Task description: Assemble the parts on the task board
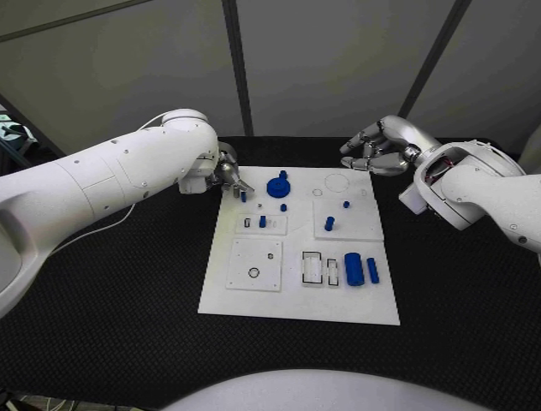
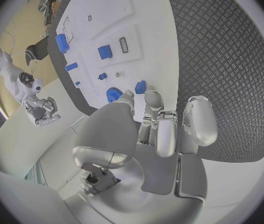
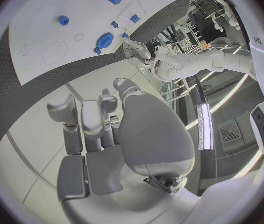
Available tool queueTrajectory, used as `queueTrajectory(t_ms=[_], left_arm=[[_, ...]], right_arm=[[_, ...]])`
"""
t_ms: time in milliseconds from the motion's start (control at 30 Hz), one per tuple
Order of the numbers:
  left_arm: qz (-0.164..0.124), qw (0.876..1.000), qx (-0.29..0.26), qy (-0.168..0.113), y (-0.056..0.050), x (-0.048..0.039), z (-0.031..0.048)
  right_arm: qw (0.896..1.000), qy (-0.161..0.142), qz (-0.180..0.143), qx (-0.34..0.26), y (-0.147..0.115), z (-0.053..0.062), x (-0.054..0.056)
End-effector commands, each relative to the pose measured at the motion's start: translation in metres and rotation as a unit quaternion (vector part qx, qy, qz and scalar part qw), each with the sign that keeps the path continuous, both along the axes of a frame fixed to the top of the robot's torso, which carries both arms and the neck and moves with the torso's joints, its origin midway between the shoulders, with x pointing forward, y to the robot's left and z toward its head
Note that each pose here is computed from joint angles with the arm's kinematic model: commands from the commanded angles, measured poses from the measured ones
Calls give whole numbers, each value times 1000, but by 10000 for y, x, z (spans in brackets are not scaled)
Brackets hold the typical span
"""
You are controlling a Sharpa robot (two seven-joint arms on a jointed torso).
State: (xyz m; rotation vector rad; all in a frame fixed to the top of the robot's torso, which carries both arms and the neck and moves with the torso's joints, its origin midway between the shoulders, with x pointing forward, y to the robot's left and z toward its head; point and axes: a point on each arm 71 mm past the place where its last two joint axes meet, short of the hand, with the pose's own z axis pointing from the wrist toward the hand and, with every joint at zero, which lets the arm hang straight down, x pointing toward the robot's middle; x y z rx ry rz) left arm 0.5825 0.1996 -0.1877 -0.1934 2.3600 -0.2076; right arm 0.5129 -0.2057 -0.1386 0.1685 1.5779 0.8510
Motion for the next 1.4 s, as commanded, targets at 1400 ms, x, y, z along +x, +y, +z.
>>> queueTrajectory(t_ms=[1400], left_arm=[[24,994,-108,23,64,-96,33]], right_arm=[[1000,-2,2,-1,-3,7,14]])
